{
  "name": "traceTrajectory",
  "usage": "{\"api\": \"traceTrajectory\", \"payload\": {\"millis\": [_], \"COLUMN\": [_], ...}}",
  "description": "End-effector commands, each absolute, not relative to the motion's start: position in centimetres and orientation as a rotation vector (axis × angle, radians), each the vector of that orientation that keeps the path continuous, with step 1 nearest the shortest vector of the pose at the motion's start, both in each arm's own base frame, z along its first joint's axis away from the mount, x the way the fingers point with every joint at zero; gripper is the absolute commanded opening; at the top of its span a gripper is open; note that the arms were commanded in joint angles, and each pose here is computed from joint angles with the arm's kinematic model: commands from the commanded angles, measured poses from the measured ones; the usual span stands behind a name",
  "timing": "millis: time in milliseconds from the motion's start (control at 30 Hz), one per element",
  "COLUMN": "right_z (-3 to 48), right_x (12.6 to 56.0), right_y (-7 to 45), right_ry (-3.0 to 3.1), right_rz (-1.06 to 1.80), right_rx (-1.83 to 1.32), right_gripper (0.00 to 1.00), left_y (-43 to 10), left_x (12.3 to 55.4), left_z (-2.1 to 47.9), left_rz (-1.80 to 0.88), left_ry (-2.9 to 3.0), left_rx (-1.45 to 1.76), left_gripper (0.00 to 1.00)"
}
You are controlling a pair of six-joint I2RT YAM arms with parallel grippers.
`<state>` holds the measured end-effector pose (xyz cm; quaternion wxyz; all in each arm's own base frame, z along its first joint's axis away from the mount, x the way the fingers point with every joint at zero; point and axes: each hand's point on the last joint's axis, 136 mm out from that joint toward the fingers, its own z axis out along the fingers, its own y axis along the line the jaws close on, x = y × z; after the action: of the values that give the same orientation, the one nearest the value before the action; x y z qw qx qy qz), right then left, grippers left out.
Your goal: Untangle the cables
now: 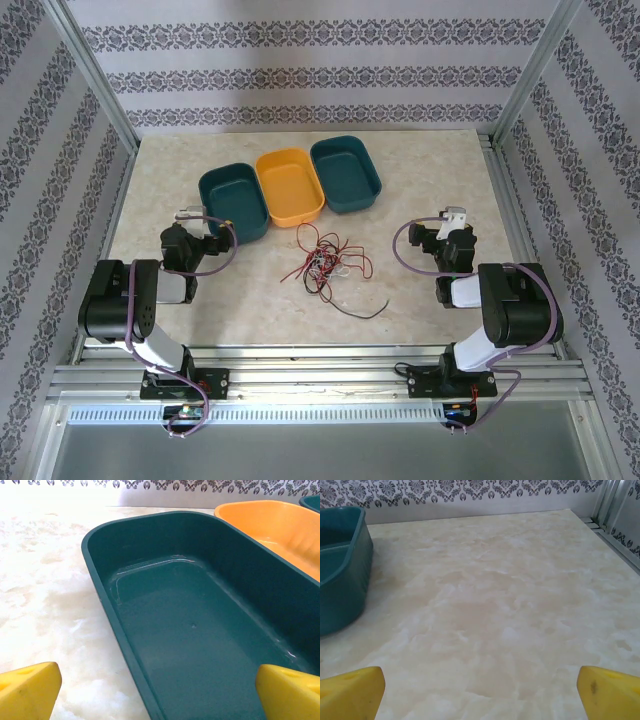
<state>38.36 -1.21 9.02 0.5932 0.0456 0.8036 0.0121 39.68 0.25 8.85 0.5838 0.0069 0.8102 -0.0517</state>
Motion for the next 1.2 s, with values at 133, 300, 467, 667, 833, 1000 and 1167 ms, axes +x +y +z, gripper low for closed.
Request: {"api": "traceTrajectory", "payload": {"millis": [133,300,467,667,833,1000,1167], "right_z": [10.62,10.61,10.56,10.62,10.59,10.65,10.6], "right_x": [39.02,39.05,39.02,39.05,39.06,39.12,39.04], "right_y": [-1.05,-1.05,-1.05,-1.07,-1.09,-1.08,-1.02], "right_ry": [1.821,1.822,1.823,1.822,1.823,1.823,1.822], "right_rz": [0.03,0.029,0.029,0.028,0.026,0.022,0.026], "right_rx": [0.104,0.103,0.104,0.104,0.105,0.106,0.104], "right_gripper": [0.98,0.98,0.98,0.98,0.98,0.98,0.98], "left_y": [-0.31,-0.33,-0.31,-0.33,-0.34,-0.34,-0.34], "left_x": [39.71,39.73,39.73,39.7,39.74,39.73,39.73], "left_z": [8.9,8.95,8.96,8.93,8.99,8.95,8.97], "left_rz": [-0.129,-0.13,-0.13,-0.13,-0.131,-0.131,-0.131], "left_ry": [1.892,1.891,1.891,1.892,1.89,1.891,1.891], "left_rx": [0.055,0.056,0.056,0.055,0.057,0.056,0.056], "left_gripper": [0.99,0.99,0.99,0.99,0.99,0.99,0.99]}}
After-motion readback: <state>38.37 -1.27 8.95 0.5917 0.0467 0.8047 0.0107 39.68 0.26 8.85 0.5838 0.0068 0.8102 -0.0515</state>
